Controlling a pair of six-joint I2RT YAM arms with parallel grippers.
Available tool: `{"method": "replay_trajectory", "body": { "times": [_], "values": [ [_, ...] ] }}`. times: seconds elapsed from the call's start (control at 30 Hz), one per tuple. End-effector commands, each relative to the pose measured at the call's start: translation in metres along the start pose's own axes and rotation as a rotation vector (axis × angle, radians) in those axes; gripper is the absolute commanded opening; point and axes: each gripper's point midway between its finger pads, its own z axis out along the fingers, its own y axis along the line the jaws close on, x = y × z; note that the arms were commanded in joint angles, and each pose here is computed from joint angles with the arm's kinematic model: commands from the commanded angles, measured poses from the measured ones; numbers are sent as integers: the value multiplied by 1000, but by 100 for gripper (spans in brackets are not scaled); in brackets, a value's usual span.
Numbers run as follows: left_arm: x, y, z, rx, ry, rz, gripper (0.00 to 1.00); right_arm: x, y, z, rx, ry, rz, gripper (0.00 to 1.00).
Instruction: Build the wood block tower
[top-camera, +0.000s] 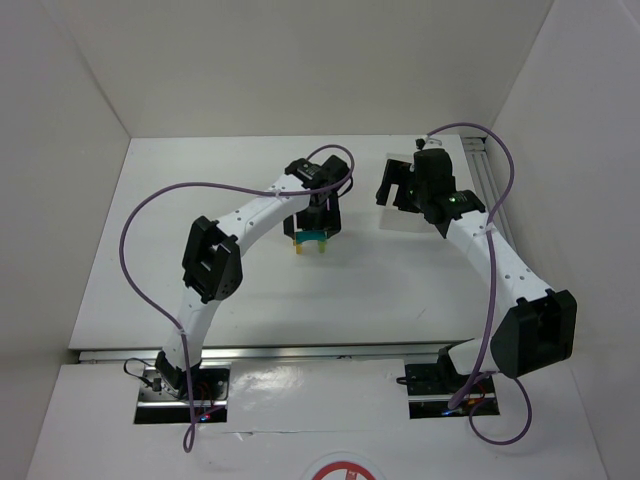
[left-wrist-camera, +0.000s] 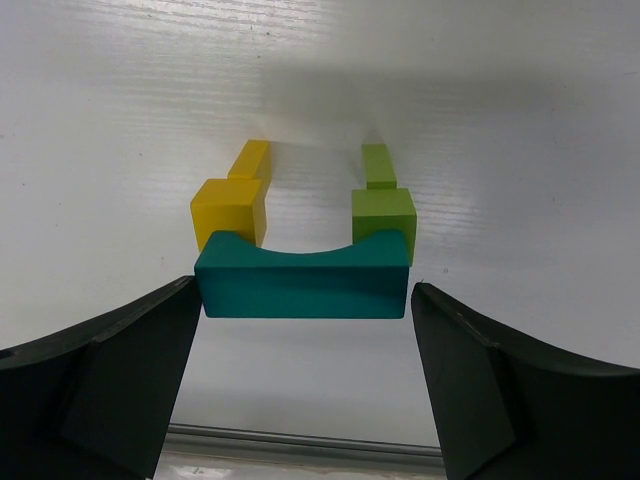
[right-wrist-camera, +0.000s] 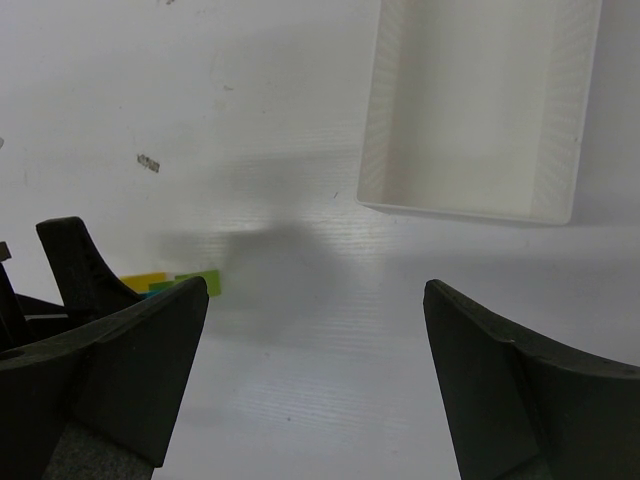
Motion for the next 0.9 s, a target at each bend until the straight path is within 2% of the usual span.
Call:
{"method": "replay_trajectory", "body": {
  "times": [0.0,0.37,0.5,0.67,0.87],
  "values": [
    [-18,3,-30,30,-71,-14,99,-18,5,-1,-20,-59,3,96],
    [-23,16,-71,36,-146,-43,99,-18,6,0,-18,-52,11,97],
    [-6,23,-75,21,-132,-91,97,-23,6,-1,-13,-64,12,97],
    [27,19,-67,-12,-111,-90,92,-19,3,1,3,-51,11,97],
    [35,12,-47,-2,-88,-88,92,-18,6,1,-4,-48,6,97]
  ]
}}
